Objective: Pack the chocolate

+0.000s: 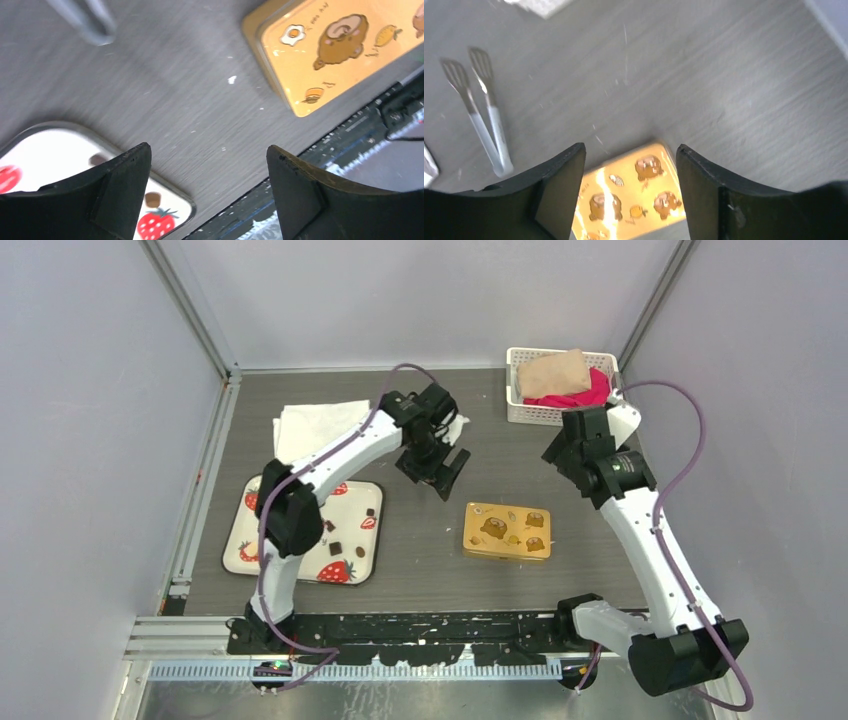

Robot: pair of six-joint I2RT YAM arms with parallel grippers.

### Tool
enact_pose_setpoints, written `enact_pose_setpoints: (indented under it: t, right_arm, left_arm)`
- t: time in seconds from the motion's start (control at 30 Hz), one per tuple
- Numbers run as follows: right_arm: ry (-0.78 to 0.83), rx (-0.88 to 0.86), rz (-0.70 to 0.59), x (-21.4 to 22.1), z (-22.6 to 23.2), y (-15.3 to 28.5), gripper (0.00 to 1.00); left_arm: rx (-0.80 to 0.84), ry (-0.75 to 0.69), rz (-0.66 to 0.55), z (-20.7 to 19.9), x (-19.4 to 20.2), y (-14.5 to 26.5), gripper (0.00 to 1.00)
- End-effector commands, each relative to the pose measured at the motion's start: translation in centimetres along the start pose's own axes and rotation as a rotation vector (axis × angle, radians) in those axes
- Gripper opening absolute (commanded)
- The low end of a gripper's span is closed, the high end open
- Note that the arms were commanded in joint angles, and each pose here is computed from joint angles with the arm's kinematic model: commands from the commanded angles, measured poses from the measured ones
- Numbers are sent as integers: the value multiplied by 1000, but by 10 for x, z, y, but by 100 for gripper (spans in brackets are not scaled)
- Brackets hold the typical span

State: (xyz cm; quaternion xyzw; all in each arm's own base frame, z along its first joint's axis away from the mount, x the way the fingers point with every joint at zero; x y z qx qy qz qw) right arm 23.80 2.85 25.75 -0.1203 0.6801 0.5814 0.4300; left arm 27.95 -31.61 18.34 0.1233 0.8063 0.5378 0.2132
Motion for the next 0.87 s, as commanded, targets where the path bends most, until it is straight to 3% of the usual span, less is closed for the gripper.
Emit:
enact_pose_setpoints:
  t: [0.0,0.2,0.3,0.4,0.6,0.83]
  right_arm:
    - [-76,47,-283,-63,-9,31,74]
    - [-237,99,-464,-87,-27,55,81]
    - [-254,102,-486,-85,-31,55,86]
    - [-287,145,-488,-80,-37,53,94]
    - [-306,149,-476,-74,-37,49,99]
    - [-322,162,-489,-72,-42,51,100]
  left_arm:
    - [-225,14,-316,21,-19,81,87]
    - [-233,219,-566,49,-18,140,87]
    - [-315,372,-724,70,-8,169,90]
    - [-379,433,-825,82,5,185,93]
    - [-435,476,-890,91,25,195,94]
    - [-458,508,-881,95,34,193,94]
Point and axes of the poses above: each gripper's point midway between its finger pads, its own y axis back along the fingers, its own z axis along the line the jaws close on, x = y × z, the point moved 6 cm from there along y, back along the fingers, and after that the axes turned 11 degrees about y, right-handed, at the moved point
